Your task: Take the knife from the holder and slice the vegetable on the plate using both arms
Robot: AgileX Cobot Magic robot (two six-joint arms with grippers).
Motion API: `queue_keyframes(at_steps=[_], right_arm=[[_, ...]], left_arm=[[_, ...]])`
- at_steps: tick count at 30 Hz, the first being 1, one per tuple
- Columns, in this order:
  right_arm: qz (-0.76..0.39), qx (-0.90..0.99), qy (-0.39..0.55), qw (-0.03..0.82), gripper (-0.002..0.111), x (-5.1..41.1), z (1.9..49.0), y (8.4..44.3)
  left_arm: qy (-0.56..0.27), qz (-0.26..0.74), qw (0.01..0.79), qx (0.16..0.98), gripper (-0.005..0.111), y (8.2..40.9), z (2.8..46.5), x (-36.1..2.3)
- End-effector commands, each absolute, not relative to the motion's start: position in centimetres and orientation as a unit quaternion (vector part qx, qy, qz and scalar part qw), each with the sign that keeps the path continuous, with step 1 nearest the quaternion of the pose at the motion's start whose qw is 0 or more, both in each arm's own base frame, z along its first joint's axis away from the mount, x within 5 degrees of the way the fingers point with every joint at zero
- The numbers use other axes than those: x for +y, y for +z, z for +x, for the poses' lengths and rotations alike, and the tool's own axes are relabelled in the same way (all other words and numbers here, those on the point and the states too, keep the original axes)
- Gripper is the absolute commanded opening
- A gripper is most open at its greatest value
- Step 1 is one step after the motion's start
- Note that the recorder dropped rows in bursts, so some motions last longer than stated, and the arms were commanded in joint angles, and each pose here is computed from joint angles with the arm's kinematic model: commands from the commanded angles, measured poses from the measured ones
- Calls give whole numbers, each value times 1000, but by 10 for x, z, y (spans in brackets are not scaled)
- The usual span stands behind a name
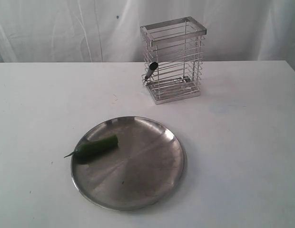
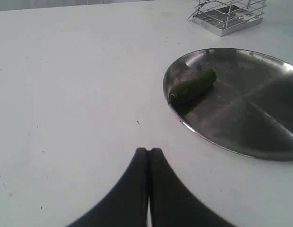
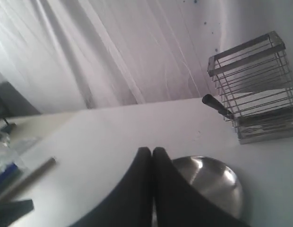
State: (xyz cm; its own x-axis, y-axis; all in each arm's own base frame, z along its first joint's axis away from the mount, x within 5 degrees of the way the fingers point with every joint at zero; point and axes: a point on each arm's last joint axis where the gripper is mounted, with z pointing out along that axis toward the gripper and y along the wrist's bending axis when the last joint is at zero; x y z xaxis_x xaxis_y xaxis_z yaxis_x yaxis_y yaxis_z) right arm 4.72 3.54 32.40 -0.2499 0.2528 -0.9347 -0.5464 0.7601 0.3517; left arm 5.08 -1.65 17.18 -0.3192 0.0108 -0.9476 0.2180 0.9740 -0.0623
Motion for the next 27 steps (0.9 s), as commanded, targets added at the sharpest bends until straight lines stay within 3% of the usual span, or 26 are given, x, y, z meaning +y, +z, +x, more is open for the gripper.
queue_keyframes(at_steps=[1, 5, 10, 18, 27], right_arm=[[-200, 771, 233, 557, 0, 56, 73, 356], [-228, 805, 200, 510, 0, 79, 104, 366], [-224, 846, 198, 442, 4, 108, 138, 350], [-113, 876, 308, 353, 52, 157, 182, 315], [9, 834, 358, 419, 54, 189, 247, 322]], left_arm=[[-92, 68, 576, 809, 0, 169, 50, -17], [-92, 68, 576, 809, 0, 169, 50, -17], [-92, 68, 576, 809, 0, 169, 50, -17], [-92, 68, 576, 809, 0, 169, 50, -17], [-92, 68, 576, 809, 0, 169, 50, -17]])
